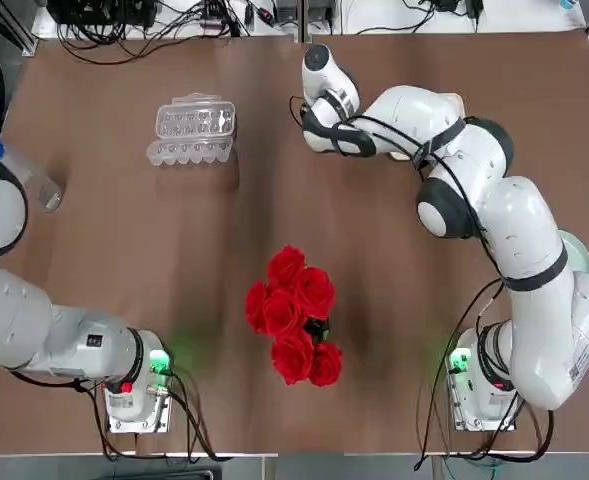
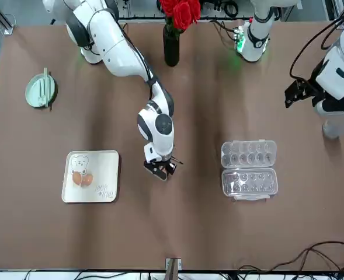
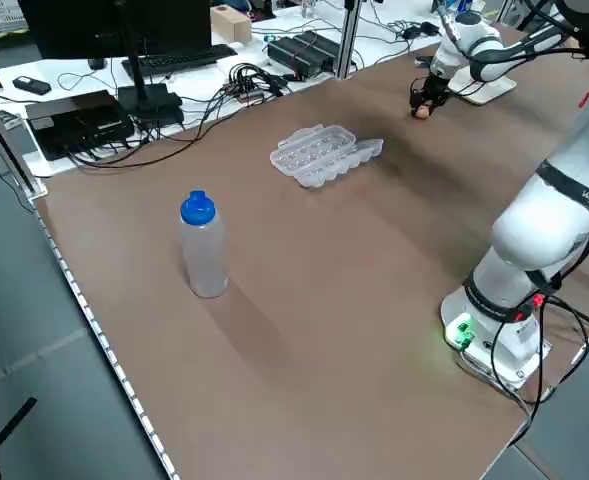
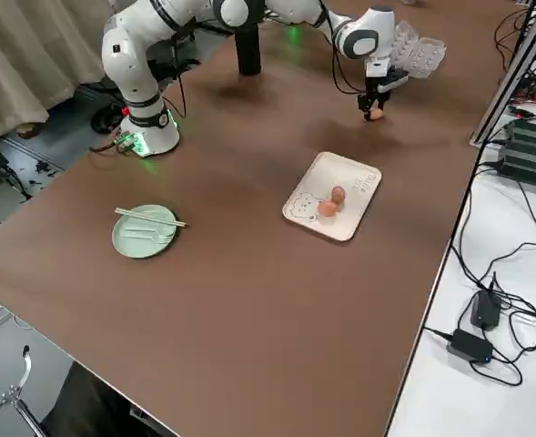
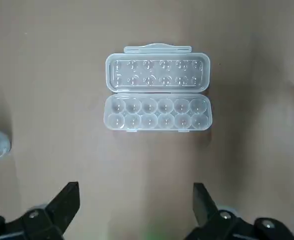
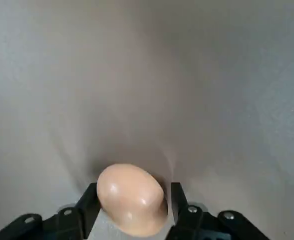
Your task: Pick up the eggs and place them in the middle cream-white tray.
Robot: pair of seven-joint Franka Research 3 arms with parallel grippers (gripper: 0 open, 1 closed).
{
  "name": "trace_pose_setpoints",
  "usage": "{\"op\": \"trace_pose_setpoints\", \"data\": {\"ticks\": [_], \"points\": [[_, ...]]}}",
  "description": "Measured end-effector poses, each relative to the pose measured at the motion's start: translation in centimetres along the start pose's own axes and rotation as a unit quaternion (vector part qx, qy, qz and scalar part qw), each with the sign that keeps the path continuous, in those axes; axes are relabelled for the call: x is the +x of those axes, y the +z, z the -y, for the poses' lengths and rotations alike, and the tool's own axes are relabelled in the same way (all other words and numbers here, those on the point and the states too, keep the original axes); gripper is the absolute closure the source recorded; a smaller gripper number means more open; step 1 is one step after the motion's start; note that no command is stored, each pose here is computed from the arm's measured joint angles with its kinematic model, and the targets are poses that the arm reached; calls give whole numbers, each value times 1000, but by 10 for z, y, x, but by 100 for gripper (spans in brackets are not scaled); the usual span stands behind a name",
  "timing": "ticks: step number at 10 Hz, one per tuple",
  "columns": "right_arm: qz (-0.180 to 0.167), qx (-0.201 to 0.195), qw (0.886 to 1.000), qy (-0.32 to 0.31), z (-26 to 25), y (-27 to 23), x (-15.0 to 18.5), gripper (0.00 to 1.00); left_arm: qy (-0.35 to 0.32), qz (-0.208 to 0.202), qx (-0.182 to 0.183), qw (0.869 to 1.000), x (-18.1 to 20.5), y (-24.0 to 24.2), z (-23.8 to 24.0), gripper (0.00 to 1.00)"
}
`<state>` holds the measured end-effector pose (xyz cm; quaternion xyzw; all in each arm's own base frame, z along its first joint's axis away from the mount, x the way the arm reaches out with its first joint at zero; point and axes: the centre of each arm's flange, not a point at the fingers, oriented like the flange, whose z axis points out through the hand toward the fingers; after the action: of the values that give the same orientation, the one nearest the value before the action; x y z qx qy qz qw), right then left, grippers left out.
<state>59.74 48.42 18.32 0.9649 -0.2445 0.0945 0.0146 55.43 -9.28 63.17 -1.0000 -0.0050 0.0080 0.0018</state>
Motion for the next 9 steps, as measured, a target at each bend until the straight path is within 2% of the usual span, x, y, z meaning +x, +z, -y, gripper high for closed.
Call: {"op": "trace_pose_setpoints", "data": {"ticks": [4,5,9], "points": [[0,0,1000,0,0,0,0,41,-1,0,0,1000,0,0,1,0],[0,0,1000,0,0,0,0,46,-1,-1,0,1000,0,-1,1,0],[0,0,1000,0,0,0,0,47,-1,-3,-1,1000,0,-3,1,0]]}}
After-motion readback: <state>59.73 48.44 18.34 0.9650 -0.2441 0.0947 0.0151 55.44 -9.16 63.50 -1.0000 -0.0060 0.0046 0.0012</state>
